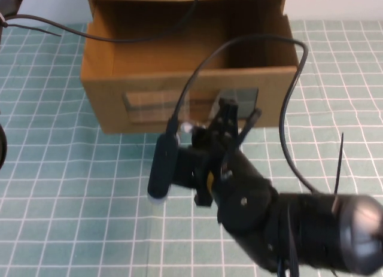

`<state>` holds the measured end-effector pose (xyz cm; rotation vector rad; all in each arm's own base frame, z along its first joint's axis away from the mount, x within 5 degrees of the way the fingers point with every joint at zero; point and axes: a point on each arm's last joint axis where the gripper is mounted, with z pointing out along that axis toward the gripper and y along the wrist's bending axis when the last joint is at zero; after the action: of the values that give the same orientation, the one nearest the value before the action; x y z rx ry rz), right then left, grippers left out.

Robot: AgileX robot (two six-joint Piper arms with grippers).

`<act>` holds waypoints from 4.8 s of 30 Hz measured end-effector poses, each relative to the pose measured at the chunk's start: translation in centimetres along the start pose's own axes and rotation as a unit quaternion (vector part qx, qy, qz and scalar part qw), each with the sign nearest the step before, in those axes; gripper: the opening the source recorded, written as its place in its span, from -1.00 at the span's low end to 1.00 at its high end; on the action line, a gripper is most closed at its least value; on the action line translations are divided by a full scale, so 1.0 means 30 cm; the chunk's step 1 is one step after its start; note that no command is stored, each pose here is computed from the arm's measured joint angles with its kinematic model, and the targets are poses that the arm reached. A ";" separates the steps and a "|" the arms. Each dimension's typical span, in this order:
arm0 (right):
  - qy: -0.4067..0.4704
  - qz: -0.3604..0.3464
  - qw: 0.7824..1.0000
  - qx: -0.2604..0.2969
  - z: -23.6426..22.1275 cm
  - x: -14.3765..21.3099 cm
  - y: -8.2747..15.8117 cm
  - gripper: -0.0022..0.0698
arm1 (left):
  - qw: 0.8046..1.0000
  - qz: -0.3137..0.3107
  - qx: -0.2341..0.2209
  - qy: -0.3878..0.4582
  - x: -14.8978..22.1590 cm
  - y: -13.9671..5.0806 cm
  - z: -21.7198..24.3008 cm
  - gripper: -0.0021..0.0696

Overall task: Open the shoe box
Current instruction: 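Pull the top drawer of the cardboard box fully open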

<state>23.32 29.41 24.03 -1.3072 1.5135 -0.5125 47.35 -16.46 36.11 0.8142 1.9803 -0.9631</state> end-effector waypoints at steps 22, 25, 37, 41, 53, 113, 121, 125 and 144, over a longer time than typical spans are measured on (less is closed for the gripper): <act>-0.010 0.035 0.998 -0.049 -0.096 -0.008 0.114 -0.91 | 1.000 0.000 0.000 0.000 0.000 0.000 0.000 -0.96; -0.020 0.043 0.997 -0.059 -0.110 -0.023 0.131 -0.91 | 1.000 0.000 -0.001 0.000 0.000 0.000 0.000 -0.96; -0.010 0.049 0.998 -0.039 -0.115 -0.015 0.128 -0.83 | 1.000 0.000 -0.001 0.000 0.000 0.001 0.000 -0.96; -0.011 0.074 0.997 -0.037 -0.116 -0.017 0.127 -0.41 | 1.000 0.004 -0.002 -0.001 -0.002 0.000 -0.001 -0.96; -0.117 0.131 0.976 -0.126 -0.239 -0.081 0.040 0.46 | 0.997 0.062 -0.037 0.018 -0.057 -0.072 -0.094 -0.96; -0.135 0.532 0.836 -0.012 -1.018 0.870 -0.313 -0.98 | 0.925 0.142 -0.350 -0.027 0.980 -0.858 -0.853 -0.96; -0.135 0.533 0.835 -0.015 -1.018 0.869 -0.311 -0.98 | 0.922 0.137 -0.362 -0.003 1.038 -0.799 -0.807 -0.96; -0.135 0.533 0.835 -0.016 -1.018 0.868 -0.311 -0.98 | 0.895 0.174 -0.402 -0.086 1.037 -0.780 -0.810 -0.96; -0.134 0.534 0.835 -0.017 -1.018 0.868 -0.310 -0.98 | 0.890 0.089 -0.429 -0.131 1.319 -0.638 -0.675 -0.96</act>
<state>3.92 -5.90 32.63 -0.3579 1.7269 0.4135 5.28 -1.17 17.66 0.3194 1.7852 -0.0245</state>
